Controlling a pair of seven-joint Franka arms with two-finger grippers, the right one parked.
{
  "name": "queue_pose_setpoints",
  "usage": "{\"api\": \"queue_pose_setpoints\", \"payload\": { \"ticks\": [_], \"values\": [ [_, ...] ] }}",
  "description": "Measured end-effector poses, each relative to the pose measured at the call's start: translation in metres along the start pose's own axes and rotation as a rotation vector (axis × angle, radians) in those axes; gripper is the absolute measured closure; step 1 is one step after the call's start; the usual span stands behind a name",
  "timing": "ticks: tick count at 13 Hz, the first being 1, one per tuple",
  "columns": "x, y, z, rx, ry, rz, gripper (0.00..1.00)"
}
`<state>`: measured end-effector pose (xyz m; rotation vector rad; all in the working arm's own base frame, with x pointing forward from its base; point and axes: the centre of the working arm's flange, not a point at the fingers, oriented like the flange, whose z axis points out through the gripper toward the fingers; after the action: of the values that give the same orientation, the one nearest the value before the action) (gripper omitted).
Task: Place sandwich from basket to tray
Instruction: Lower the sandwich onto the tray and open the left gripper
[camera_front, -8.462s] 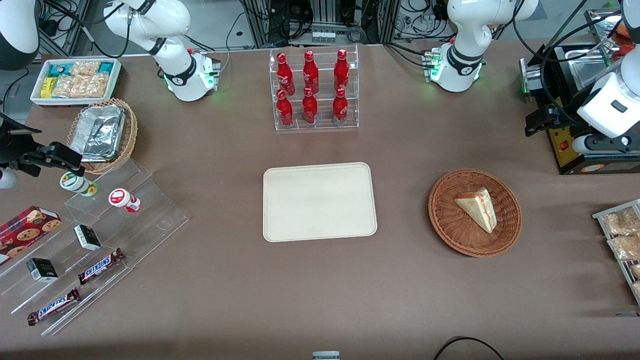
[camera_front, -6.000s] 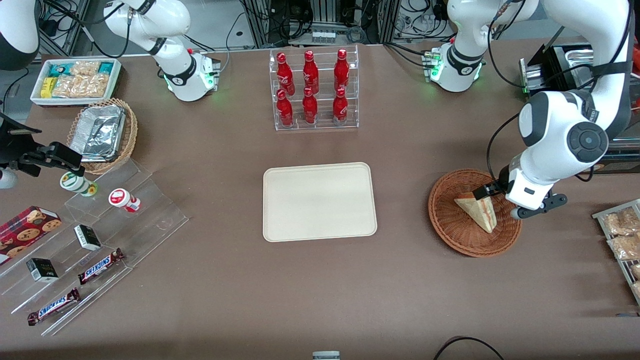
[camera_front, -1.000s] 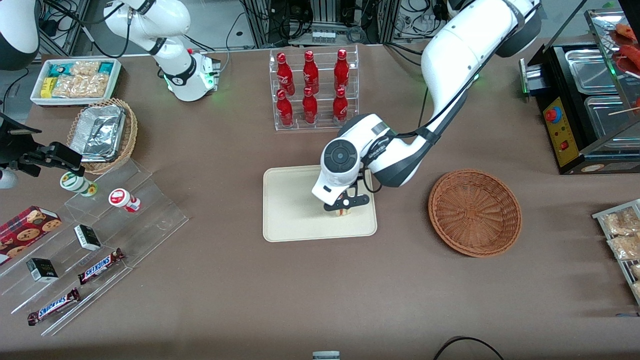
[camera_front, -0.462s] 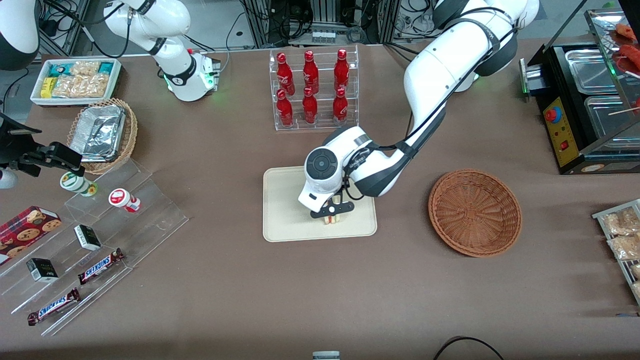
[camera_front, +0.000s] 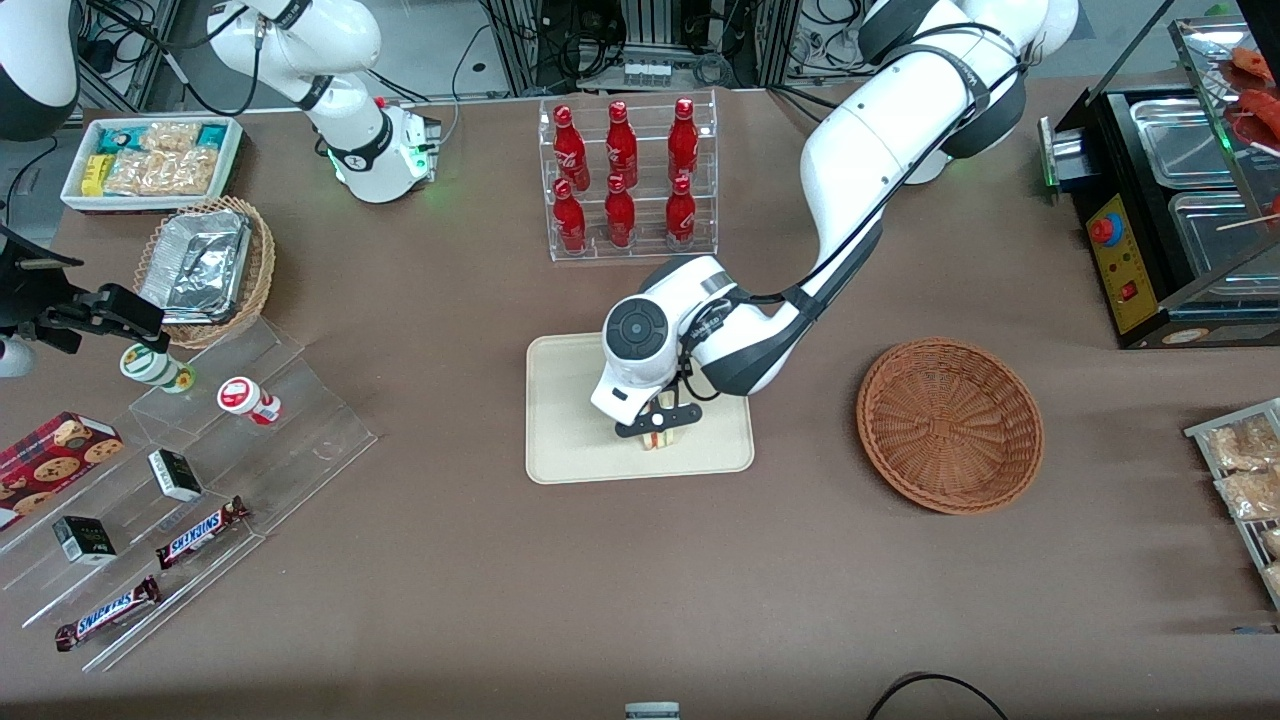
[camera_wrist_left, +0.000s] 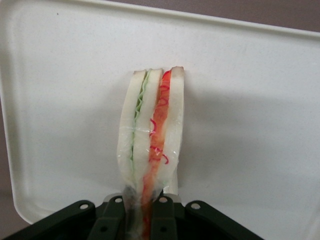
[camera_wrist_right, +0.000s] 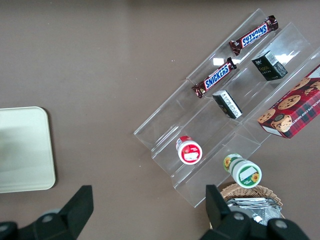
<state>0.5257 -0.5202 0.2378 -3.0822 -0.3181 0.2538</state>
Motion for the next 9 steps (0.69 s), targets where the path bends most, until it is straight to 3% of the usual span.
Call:
{"api": "queue_pose_setpoints", "payload": {
  "ticks": [1,2,5,9],
  "values": [
    [0.0,0.0,0.001,0.001,-0.001,-0.002,0.85],
    [0.0,0.0,0.003,0.003,-0.002,-0.003,0.78],
    [0.001,0.0,0.007,0.005,-0.007,-0.004,0.46],
    [0.013,-0.004,-0.021,-0.013,0.014,-0.025,0.03]
  ]
}}
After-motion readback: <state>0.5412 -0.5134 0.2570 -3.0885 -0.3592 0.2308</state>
